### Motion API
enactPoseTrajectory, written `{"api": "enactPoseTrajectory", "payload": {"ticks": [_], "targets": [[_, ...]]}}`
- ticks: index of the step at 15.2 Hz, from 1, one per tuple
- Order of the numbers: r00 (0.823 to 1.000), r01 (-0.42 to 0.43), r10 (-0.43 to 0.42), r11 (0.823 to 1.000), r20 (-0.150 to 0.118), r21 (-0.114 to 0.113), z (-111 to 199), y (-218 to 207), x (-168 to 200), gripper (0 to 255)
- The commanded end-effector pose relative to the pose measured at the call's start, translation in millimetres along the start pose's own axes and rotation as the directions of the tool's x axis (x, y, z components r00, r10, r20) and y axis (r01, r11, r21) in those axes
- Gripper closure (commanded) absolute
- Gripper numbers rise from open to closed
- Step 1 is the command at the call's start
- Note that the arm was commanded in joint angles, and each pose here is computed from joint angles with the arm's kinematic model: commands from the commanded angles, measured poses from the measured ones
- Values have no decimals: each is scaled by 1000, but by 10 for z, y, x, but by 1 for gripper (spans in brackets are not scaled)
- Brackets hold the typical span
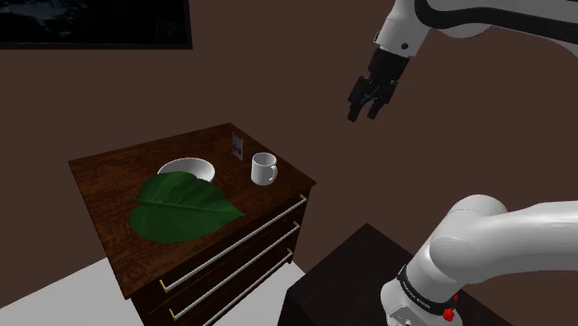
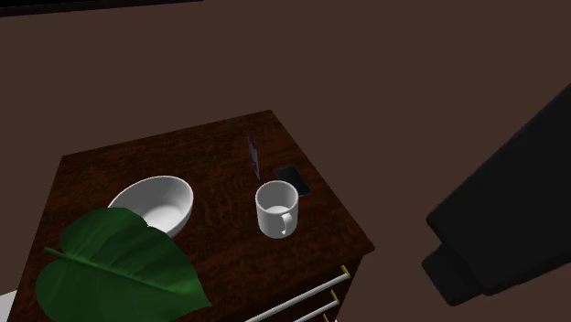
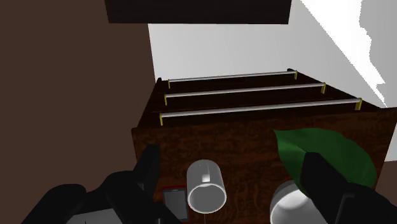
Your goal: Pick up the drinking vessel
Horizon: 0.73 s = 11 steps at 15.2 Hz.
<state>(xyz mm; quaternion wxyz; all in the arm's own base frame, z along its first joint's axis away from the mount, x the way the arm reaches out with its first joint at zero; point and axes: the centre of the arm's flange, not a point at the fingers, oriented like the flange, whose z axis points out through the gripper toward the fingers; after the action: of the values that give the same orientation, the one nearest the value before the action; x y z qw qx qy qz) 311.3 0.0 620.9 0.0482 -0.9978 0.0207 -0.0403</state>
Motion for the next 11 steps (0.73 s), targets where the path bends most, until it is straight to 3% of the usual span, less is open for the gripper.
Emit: {"api": "enactPoseTrajectory", "payload": {"ticks": [1,11], "targets": [[1000,0,0,1000,0,0,0,0,0,0],[1000,17,-17,999,20,-27,943,53,949,0]]}}
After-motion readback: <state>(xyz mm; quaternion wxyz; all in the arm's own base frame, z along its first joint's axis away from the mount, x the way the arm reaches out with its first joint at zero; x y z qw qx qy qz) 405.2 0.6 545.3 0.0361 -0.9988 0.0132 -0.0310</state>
